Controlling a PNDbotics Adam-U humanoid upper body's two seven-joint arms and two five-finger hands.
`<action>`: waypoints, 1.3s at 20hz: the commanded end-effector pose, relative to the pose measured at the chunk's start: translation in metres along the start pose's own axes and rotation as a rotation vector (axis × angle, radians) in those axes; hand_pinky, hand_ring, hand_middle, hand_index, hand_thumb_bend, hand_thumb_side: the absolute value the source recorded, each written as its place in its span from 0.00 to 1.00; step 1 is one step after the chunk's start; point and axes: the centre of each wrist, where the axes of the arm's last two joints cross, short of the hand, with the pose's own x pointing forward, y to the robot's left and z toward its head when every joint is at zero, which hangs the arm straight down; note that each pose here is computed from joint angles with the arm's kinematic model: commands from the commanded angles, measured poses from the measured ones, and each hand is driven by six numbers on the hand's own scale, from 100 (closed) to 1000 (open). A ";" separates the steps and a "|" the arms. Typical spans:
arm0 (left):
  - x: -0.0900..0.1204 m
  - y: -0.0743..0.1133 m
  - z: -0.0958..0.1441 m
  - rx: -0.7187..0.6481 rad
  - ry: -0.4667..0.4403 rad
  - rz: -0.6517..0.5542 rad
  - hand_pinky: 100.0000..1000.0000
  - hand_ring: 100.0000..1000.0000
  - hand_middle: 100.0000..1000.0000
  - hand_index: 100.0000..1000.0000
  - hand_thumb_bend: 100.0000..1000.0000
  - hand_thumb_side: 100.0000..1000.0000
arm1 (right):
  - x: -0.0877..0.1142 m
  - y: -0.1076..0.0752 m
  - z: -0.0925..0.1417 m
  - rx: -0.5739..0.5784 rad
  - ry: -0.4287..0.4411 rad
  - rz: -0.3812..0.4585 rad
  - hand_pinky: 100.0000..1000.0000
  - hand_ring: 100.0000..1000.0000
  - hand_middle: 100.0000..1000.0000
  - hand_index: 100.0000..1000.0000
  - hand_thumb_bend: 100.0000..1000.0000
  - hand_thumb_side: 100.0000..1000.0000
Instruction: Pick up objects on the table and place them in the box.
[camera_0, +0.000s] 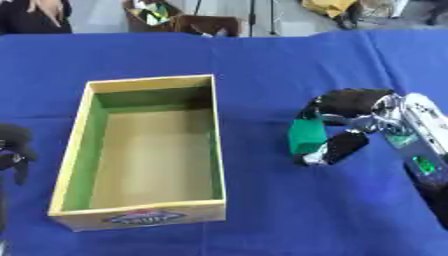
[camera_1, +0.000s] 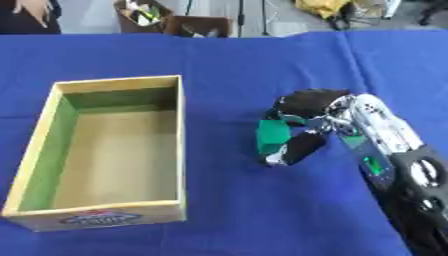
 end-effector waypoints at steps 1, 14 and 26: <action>0.007 0.002 -0.003 -0.007 -0.031 -0.003 0.00 0.28 0.43 0.41 0.00 0.88 | -0.006 -0.007 0.005 -0.053 0.037 -0.012 0.76 0.79 0.45 0.54 0.00 0.35; 0.007 0.002 -0.003 -0.009 -0.029 -0.005 0.00 0.28 0.43 0.41 0.00 0.88 | -0.003 -0.053 0.040 -0.385 0.063 -0.161 0.65 0.66 0.23 0.12 0.00 0.11; 0.007 0.001 -0.002 -0.029 -0.029 -0.004 0.00 0.28 0.43 0.41 0.00 0.88 | 0.028 -0.128 0.073 -0.664 -0.036 -0.038 0.64 0.65 0.21 0.10 0.00 0.11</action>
